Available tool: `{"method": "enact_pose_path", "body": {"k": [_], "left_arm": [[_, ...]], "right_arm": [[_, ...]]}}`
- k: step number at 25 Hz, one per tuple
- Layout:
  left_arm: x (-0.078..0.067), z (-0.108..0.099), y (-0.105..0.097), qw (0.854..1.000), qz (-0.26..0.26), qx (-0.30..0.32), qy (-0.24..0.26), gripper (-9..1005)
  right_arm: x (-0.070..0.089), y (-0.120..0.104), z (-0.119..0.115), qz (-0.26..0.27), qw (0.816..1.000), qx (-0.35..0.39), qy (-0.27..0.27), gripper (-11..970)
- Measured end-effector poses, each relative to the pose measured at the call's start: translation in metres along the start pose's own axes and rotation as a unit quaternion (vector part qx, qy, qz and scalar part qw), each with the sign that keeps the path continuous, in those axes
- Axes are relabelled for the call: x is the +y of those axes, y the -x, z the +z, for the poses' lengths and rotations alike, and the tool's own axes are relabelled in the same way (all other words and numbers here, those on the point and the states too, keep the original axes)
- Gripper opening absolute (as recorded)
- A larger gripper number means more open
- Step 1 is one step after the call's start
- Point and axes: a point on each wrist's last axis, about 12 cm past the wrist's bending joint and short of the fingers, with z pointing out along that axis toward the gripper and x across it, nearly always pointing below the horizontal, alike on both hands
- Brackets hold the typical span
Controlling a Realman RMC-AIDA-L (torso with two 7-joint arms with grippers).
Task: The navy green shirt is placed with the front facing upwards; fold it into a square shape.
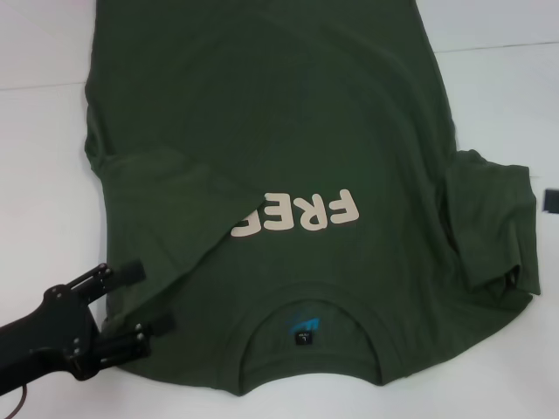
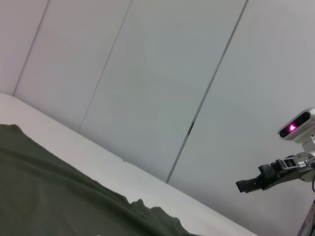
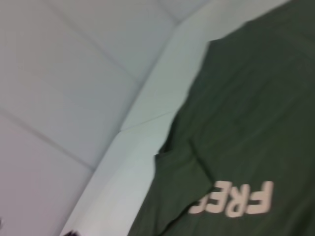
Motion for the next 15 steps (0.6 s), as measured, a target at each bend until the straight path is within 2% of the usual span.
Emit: {"method": "enact_pose_path", "body": {"k": [4, 7, 10, 15], "left_arm": [[0.000, 0.000, 0.002, 1.000, 0.002, -0.007, -0.001, 934], [0.000, -0.001, 0.003, 1.000, 0.003, -0.009, -0.001, 933], [0.000, -0.003, 0.003, 1.000, 0.003, -0.013, 0.003, 932], [0.000, -0.005, 0.004, 1.000, 0.003, -0.017, 0.008, 931]], "right_arm": [[-0.007, 0.010, -0.013, 0.058, 0.997, 0.000, -0.052, 781], [-0.015, 0.014, -0.020, 0.086, 0.989, 0.023, -0.120, 771], [-0.021, 0.017, -0.018, 0.106, 0.979, 0.058, -0.165, 764], [-0.023, 0.026, -0.009, 0.113, 0.966, 0.116, -0.201, 762]]}}
